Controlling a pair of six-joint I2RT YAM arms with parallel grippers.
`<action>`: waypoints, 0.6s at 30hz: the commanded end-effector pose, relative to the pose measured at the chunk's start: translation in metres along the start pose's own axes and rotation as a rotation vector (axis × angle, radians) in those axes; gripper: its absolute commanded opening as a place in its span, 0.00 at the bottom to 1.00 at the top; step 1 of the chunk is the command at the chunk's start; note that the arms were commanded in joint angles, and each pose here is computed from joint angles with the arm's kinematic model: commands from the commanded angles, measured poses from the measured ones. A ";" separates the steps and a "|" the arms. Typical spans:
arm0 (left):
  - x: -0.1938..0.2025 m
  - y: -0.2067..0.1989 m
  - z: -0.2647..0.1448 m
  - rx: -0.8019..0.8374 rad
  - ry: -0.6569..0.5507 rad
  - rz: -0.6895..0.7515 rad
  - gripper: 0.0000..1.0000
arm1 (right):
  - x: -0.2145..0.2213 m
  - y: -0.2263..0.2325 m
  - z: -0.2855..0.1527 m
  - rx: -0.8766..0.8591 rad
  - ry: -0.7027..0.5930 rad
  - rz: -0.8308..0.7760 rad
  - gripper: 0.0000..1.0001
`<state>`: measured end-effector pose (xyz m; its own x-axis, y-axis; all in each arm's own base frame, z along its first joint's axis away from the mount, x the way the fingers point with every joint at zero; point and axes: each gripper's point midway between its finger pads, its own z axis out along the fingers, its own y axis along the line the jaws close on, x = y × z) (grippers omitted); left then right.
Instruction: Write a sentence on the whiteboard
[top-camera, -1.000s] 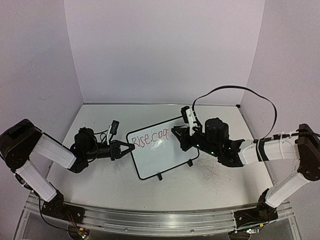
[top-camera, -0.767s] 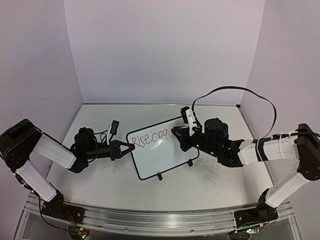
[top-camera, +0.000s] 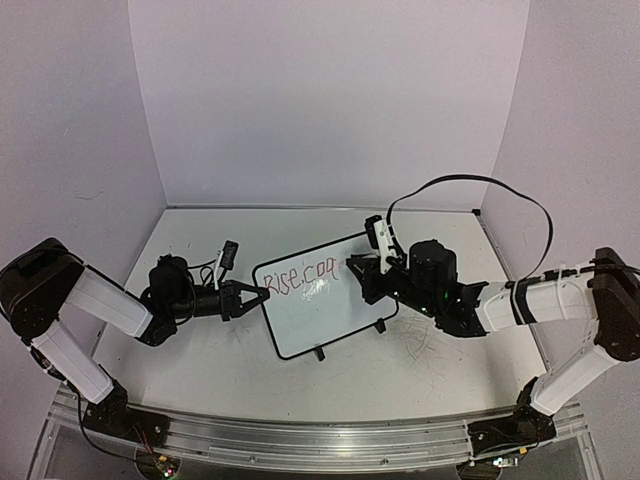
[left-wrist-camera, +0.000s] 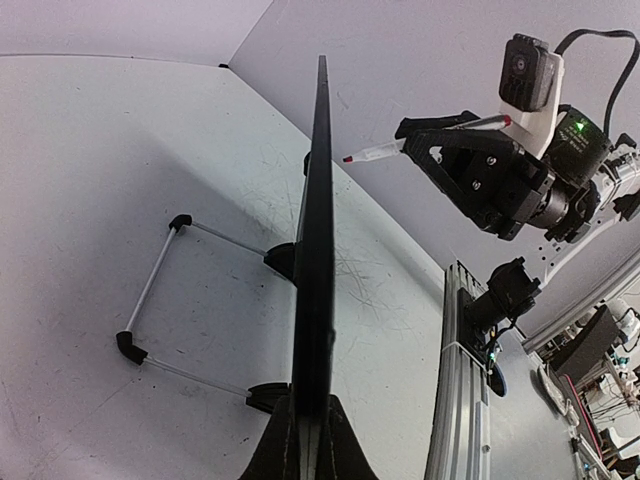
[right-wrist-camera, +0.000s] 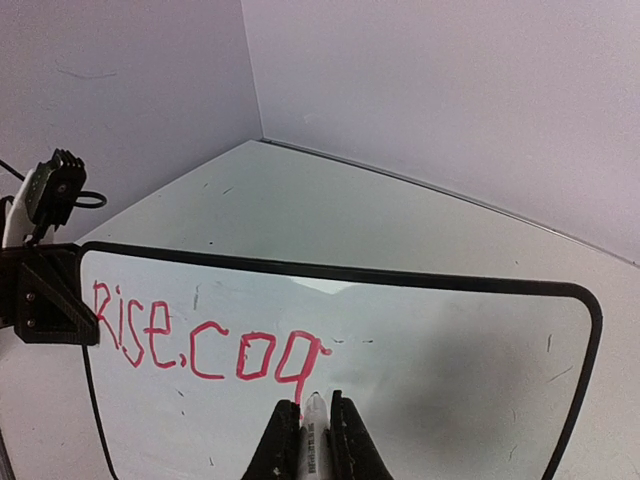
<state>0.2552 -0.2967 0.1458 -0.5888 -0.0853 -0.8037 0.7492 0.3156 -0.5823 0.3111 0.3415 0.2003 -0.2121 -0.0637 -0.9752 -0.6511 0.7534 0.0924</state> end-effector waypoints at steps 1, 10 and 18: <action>0.004 0.004 0.002 -0.014 0.025 -0.015 0.00 | -0.028 -0.008 -0.008 0.052 -0.092 0.057 0.00; 0.003 0.003 0.002 -0.014 0.020 -0.011 0.00 | -0.024 -0.005 -0.009 0.035 -0.085 0.029 0.00; 0.003 0.003 0.002 -0.012 0.022 -0.010 0.00 | -0.014 0.013 0.005 -0.058 -0.026 -0.029 0.00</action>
<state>0.2552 -0.2967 0.1457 -0.5888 -0.0850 -0.8038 0.7492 0.3157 -0.5822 0.3103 0.3398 0.1978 -0.2157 -0.0677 -0.9741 -0.6487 0.7556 0.0911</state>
